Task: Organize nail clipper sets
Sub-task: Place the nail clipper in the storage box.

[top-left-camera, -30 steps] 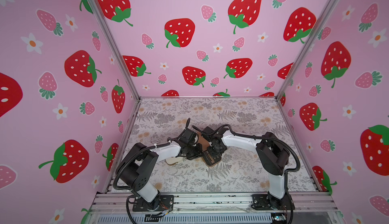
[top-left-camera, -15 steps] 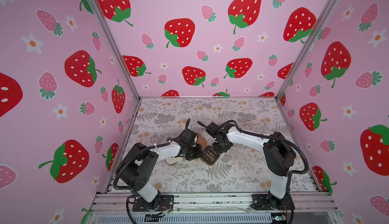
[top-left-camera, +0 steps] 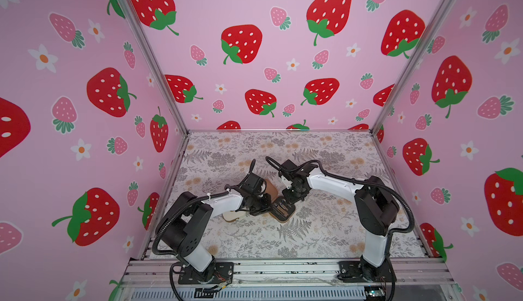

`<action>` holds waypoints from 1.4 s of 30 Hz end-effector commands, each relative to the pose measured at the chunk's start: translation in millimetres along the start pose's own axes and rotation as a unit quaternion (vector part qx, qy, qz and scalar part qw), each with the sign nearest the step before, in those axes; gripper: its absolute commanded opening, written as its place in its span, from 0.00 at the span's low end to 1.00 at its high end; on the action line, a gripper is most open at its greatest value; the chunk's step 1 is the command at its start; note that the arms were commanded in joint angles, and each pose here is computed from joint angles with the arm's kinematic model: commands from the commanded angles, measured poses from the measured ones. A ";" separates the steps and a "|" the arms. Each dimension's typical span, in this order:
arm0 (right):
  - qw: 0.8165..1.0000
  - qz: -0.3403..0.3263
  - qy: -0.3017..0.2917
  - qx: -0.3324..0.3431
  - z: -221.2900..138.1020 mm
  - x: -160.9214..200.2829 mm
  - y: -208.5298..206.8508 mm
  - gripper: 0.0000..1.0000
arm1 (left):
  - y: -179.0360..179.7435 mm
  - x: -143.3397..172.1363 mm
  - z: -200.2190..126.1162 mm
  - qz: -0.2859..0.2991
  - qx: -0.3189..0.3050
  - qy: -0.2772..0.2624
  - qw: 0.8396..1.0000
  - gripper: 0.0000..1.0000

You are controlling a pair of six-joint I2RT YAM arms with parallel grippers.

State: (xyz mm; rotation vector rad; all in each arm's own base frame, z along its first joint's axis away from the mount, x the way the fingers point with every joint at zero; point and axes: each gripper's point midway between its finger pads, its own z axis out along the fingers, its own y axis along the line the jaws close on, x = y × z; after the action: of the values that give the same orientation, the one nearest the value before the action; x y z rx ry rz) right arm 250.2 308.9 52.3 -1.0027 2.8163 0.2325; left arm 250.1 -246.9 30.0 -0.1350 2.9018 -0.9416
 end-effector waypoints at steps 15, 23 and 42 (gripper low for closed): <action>0.990 -0.057 0.009 -0.128 12.0 3.9 13.8 0.51 | 24.1 10.6 6.3 -0.021 -0.044 0.024 0.999 0.00; 0.991 -0.056 0.024 -0.122 29.4 4.1 7.6 0.50 | 24.8 11.2 6.4 -0.021 -0.046 0.025 0.998 0.00; 0.986 -0.035 0.026 -0.160 41.6 0.9 5.7 0.45 | 26.4 11.9 5.8 -0.022 -0.047 0.025 0.998 0.00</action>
State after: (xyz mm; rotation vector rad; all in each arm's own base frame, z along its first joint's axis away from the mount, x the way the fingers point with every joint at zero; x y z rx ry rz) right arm 253.0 322.6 27.2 -1.1489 2.8116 0.6709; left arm 250.5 -247.0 28.9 -0.1333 2.9038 -0.9447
